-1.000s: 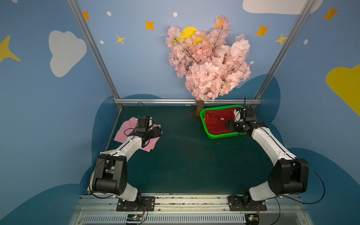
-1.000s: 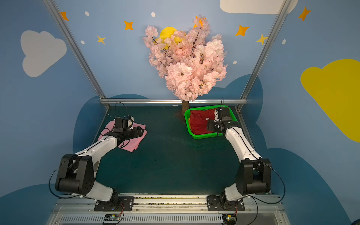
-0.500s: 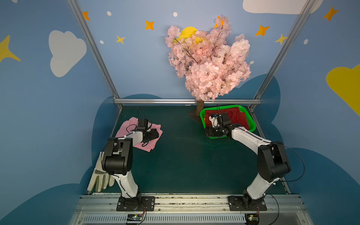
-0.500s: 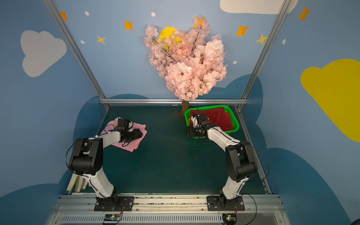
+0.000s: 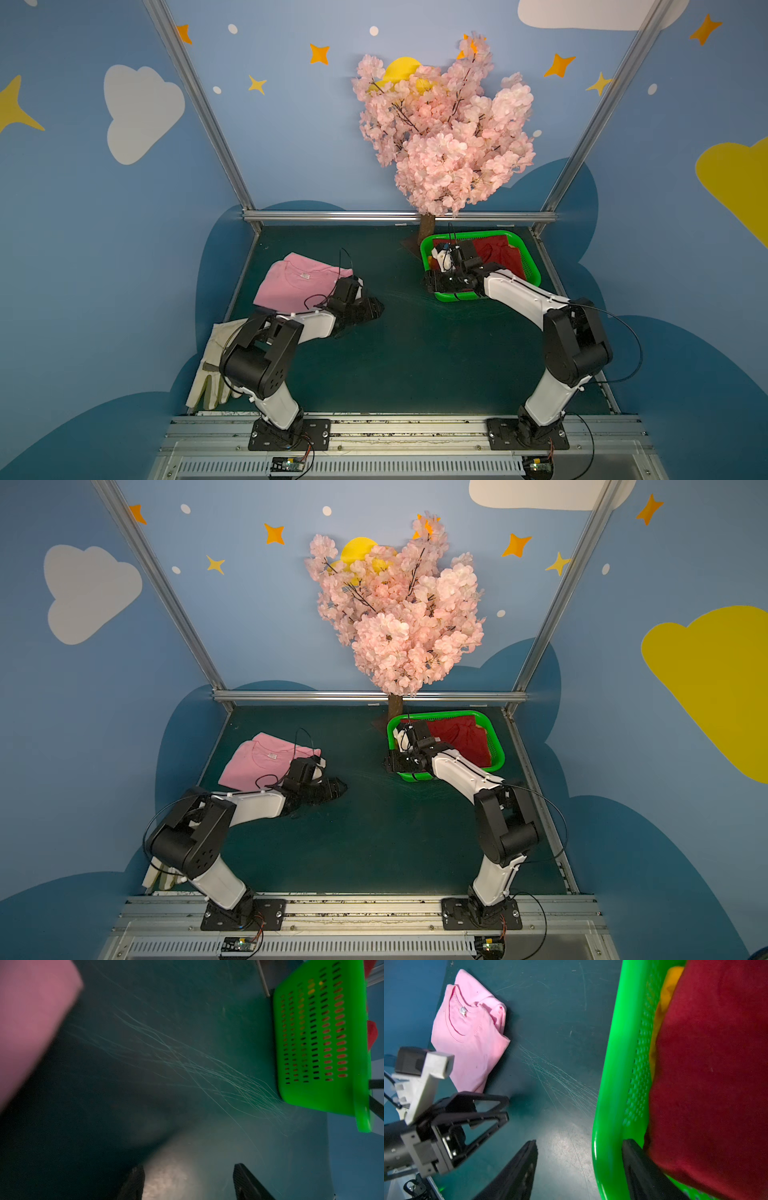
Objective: Put the folded t-shirts into the basket
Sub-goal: Move the bin to the center of the board.
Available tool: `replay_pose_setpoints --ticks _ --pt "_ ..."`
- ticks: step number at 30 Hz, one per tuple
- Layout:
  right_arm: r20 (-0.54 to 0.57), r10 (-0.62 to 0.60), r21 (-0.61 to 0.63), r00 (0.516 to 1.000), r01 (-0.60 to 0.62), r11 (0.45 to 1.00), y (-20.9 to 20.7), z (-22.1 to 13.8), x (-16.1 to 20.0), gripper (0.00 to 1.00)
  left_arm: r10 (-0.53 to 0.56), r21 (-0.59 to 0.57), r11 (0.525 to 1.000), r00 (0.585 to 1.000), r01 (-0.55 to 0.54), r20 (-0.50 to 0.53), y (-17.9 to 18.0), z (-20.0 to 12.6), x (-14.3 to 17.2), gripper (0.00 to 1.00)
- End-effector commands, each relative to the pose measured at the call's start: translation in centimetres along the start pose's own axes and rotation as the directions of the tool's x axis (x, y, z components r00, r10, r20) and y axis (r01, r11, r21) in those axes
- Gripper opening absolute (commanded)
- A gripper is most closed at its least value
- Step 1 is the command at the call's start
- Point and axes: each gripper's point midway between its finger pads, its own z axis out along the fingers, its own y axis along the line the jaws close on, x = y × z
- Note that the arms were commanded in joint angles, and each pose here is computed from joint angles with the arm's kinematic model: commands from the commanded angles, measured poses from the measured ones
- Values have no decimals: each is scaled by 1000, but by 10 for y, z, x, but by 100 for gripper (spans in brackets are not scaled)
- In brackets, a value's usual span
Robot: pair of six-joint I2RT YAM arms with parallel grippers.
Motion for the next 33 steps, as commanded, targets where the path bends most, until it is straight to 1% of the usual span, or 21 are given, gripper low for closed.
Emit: replay_pose_setpoints --ticks 1,3,4,5,6,7,8,10,13,16,18,22,25,28,33 --pt "33 -40 6 999 40 999 15 -30 -10 67 -44 32 998 998 45 -33 -18 -8 17 72" --pt "49 -62 49 997 60 997 12 -45 -10 68 30 -14 999 999 -29 35 -21 -29 2 72" --pt "58 -69 61 996 66 996 12 -52 -8 68 83 -77 994 995 -78 61 -15 -39 -5 73" --pt "68 -75 67 995 70 995 13 -57 -6 68 129 -167 980 985 -108 115 -5 -53 -18 73" --pt "76 -78 70 994 72 995 14 -61 -4 68 171 -240 962 973 -131 156 5 -66 -30 74" --pt "80 -76 71 994 70 995 14 -63 0 68 206 -310 940 963 -145 175 21 -79 -45 74" --pt "81 -73 70 994 68 995 14 -64 3 68 199 -357 926 962 -123 187 37 -88 -57 74" --pt "81 -68 66 994 63 996 14 -65 9 68 168 -430 899 971 -80 173 69 -97 -71 74" --pt "82 -68 68 994 62 996 14 -67 13 68 111 -510 859 989 -45 100 108 -96 -83 75" --pt "88 -75 74 993 69 995 14 -73 15 69 27 -508 861 1000 -18 10 127 -81 -80 75" --pt "95 -81 81 992 73 994 14 -77 16 69 12 -491 871 1000 -22 -22 128 -71 -78 75" --pt "95 -81 94 992 72 993 11 -82 24 70 -30 -436 900 997 -3 -67 127 -57 -63 75" --pt "77 -72 99 994 64 993 7 -83 37 72 -46 -399 917 994 3 -98 121 -50 -41 75" --pt "62 -57 106 996 50 993 3 -87 48 73 -47 -349 937 990 -4 -135 107 -46 -8 75" --pt "23 -22 137 1000 19 990 -9 -91 70 73 -19 -291 956 979 -42 -202 74 -41 62 75"
